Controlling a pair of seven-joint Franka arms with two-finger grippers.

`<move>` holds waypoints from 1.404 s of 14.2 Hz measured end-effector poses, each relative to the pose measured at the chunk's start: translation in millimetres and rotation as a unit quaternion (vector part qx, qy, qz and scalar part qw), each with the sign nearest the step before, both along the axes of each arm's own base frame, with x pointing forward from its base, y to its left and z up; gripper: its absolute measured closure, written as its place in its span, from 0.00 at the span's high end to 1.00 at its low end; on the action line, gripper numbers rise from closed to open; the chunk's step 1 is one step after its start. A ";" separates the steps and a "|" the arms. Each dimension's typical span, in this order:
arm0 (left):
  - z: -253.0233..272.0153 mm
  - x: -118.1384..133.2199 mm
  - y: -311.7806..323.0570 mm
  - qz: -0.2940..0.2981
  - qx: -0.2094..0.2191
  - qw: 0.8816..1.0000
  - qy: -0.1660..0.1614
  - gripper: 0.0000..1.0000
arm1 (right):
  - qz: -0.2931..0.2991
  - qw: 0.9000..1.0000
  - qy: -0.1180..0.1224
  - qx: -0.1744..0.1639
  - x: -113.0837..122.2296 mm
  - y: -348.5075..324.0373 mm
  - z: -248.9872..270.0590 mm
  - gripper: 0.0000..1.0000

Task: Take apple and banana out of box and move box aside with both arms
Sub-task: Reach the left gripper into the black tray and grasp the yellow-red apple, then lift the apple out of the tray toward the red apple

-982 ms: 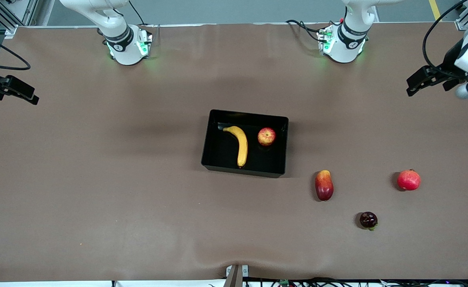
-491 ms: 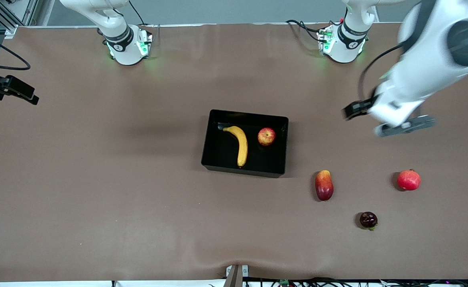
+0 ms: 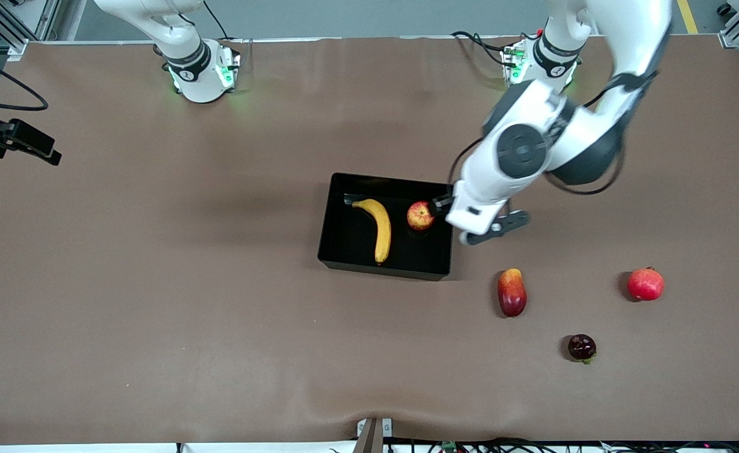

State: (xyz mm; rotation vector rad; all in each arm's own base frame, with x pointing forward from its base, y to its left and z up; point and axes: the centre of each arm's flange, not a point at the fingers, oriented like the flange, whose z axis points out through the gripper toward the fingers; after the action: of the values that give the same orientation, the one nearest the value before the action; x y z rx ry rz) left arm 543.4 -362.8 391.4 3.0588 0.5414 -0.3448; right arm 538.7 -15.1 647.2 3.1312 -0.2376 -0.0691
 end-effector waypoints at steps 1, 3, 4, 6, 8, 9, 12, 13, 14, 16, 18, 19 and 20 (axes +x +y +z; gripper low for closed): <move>-15.7 -3.6 -12.0 -0.010 0.001 1.000 0.003 1.00 | 0.000 1.000 0.000 0.000 0.0 -0.1 0.0 1.00; -48.9 -12.4 -32.1 -0.025 0.015 1.000 0.009 1.00 | 0.000 1.000 0.000 0.000 0.0 -0.2 0.0 1.00; -65.6 -15.8 -39.6 -0.027 0.025 0.999 0.009 1.00 | 0.000 1.000 0.000 0.000 0.0 -0.2 0.0 1.00; -99.2 -22.6 -53.8 -0.025 0.040 0.999 0.009 1.00 | 0.000 1.000 0.000 0.000 0.0 -0.2 0.0 1.00; -131.5 -30.2 -65.9 -0.021 0.058 0.998 0.004 1.00 | 0.000 1.000 0.000 0.000 0.0 -0.2 0.0 1.00; -145.4 -33.1 -68.5 -0.020 0.069 0.997 0.003 1.00 | 0.000 1.000 0.000 0.000 0.0 -0.2 0.0 1.00; -172.7 -39.4 -71.2 -0.028 0.091 0.995 0.003 1.00 | 0.000 1.000 0.000 0.000 0.0 -0.2 0.0 1.00; -177.4 -40.5 -71.2 -0.030 0.094 0.995 0.004 1.00 | 0.000 1.000 0.000 0.000 0.0 -0.2 0.0 1.00; -180.5 -41.3 -70.7 -0.032 0.096 0.995 0.005 1.00 | 0.000 1.000 0.000 0.000 0.0 -0.2 0.0 1.00; -182.7 -41.8 -70.1 -0.035 0.099 0.994 0.004 1.00 | 0.000 1.000 0.000 0.000 0.0 -0.2 0.0 1.00; -184.5 -42.4 -69.8 -0.036 0.101 0.994 0.005 0.81 | 0.000 1.000 0.000 0.000 0.0 -0.2 0.0 1.00; -183.2 -42.0 -70.0 -0.036 0.101 0.994 0.005 0.76 | 0.000 1.000 0.000 0.000 0.0 -0.2 0.0 1.00; -182.7 -41.5 -70.2 -0.036 0.100 0.994 0.004 0.76 | 0.000 1.000 0.000 0.000 0.0 -0.2 0.0 1.00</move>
State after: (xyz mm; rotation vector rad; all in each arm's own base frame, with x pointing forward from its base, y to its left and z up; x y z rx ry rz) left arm 501.9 -433.0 208.7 3.2785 0.4970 -0.3235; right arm 538.7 -15.4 647.2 3.1309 -0.2382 -0.0690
